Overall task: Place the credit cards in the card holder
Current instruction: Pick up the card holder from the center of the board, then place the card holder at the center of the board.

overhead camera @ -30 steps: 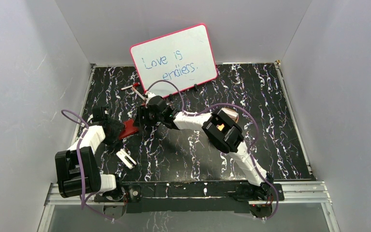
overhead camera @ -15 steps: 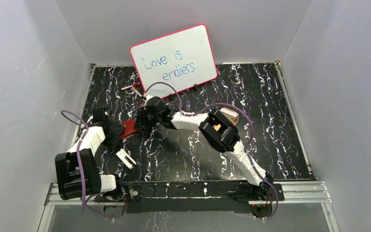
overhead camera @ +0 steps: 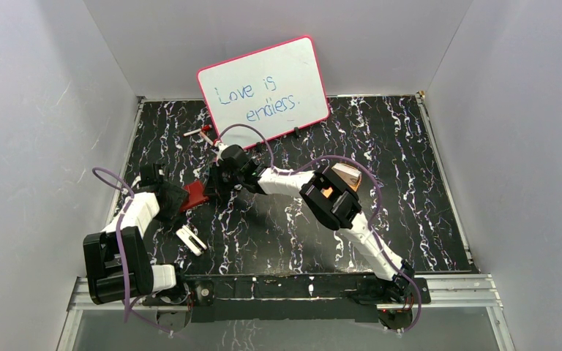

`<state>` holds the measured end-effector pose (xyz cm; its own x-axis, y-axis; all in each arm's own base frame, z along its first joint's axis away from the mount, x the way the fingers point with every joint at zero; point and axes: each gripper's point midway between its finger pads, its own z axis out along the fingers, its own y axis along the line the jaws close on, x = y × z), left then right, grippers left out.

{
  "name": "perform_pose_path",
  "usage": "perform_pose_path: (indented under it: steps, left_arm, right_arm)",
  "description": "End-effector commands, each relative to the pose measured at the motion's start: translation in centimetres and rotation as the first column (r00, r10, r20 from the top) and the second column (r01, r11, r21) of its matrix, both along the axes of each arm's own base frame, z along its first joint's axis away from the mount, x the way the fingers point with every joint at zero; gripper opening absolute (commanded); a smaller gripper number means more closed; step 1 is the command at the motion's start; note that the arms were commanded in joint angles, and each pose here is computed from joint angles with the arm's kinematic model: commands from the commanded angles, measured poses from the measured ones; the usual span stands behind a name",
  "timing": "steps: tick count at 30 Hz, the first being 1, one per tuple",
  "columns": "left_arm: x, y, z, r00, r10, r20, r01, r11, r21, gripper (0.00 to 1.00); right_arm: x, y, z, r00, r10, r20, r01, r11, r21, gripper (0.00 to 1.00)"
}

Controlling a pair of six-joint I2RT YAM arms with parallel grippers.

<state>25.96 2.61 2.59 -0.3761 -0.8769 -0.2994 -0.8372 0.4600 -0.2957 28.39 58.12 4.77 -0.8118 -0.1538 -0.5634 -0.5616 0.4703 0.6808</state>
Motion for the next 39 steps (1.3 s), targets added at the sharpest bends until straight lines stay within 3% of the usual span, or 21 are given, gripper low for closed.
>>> perform_pose_path:
  steps: [1,4,9,17,22,25,31,34,39]
  left_arm:
    - [-1.0,-0.1,0.4,1.0,-0.004,-0.009,0.004,1.0,0.001,0.64]
    - [-0.9,-0.2,1.1,1.0,-0.003,0.011,0.003,1.0,-0.001,0.64]
    - [-0.8,-0.1,3.2,0.999,0.001,0.044,-0.001,1.0,0.006,0.65]
    - [-0.3,0.3,9.7,0.988,-0.006,0.156,-0.002,0.999,0.05,0.79]
    - [-0.2,-0.1,12.8,0.974,-0.027,0.223,0.013,0.998,0.062,0.83]
    - [0.1,-1.1,13.8,0.962,-0.068,0.266,0.058,0.997,0.046,0.83]
    - [1.0,-6.4,16.1,0.866,-0.291,0.408,0.329,0.944,-0.025,0.81]
    - [0.5,-9.0,17.8,0.786,-0.372,0.494,0.43,0.903,-0.005,0.82]
    - [-0.7,-12.8,17.0,0.707,-0.473,0.527,0.577,0.815,-0.043,0.84]
  right_arm:
    - [-0.7,0.6,3.1,0.999,0.042,0.02,-0.044,0.996,0.077,0.08]
    - [-1.2,0.3,4.0,0.998,0.054,0.023,-0.056,0.994,0.093,0.0]
    - [-2.2,-0.7,5.8,0.997,0.064,0.031,-0.068,0.99,0.123,0.0]
    - [-4.8,-3.1,13.4,0.995,0.082,0.06,-0.094,0.97,0.226,0.0]
    - [-6.6,-6.7,16.5,0.995,0.054,0.082,-0.071,0.973,0.22,0.0]
    - [-7.5,-10.3,16.1,0.996,-0.01,0.091,-0.006,0.985,0.171,0.0]
    - [-8.4,-18.0,14.1,0.971,-0.223,0.089,0.214,0.971,0.103,0.0]
    - [-8.5,-21.5,12.0,0.934,-0.352,0.056,0.348,0.934,0.08,0.0]
    - [-8.6,-24.7,9.9,0.87,-0.493,-0.006,0.491,0.866,0.093,0.0]
